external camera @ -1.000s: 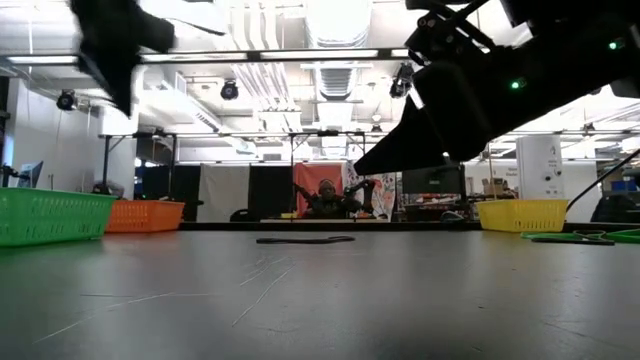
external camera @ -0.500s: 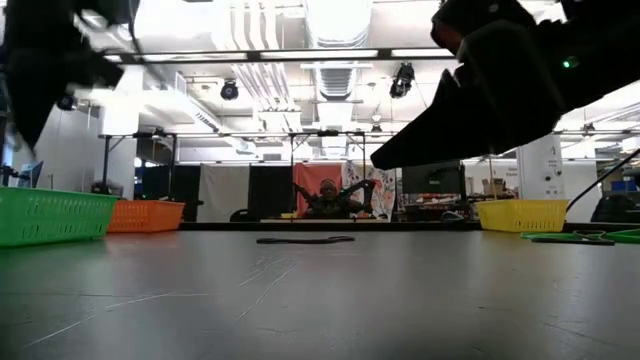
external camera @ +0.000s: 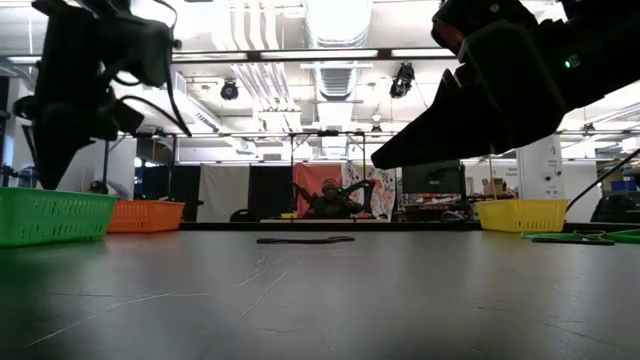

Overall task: Sort rubber bands into baskets
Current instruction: Put the center violet rubber band into the green bin

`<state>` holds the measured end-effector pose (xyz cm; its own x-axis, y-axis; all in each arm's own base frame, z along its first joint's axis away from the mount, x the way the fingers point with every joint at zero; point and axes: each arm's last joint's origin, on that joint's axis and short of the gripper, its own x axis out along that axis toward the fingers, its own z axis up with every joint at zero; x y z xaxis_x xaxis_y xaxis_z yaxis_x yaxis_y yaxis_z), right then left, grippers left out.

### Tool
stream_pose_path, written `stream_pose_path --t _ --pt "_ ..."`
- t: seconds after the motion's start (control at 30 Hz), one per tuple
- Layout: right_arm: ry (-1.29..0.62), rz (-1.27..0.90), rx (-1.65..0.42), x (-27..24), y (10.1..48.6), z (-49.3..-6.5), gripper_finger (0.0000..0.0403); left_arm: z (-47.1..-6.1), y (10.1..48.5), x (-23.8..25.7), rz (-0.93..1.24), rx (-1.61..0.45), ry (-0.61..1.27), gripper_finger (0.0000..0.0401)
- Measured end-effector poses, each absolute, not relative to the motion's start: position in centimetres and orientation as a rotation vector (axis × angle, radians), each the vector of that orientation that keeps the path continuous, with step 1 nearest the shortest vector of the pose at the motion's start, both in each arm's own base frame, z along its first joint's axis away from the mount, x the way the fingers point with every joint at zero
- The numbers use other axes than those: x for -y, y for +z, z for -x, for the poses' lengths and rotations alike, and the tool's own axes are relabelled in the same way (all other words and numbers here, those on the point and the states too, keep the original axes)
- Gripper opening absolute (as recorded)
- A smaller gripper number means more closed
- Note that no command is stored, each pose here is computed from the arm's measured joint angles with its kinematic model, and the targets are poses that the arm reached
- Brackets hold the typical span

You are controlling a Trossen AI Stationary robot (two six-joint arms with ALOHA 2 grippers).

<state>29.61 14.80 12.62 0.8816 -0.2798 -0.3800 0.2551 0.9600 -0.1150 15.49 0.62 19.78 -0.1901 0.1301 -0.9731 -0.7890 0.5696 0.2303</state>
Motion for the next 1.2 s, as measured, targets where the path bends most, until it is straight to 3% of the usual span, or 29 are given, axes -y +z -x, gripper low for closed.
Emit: stream_pose_path --t 0.7,0.97,1.2 --pt "-0.283 0.084 -0.428 -14.7 12.6 -29.5 0.0187 -15.2 16.1 -1.0 0.554 -1.582 0.993 0.0005" --pt "-0.298 0.113 -0.467 -14.3 13.0 -29.1 0.0187 -16.3 18.1 -0.9 0.542 -1.533 0.957 0.0075" --pt "-0.315 0.114 -0.510 -14.0 13.3 -28.5 0.0187 -18.4 22.8 -0.9 0.483 -1.448 0.878 0.0135"
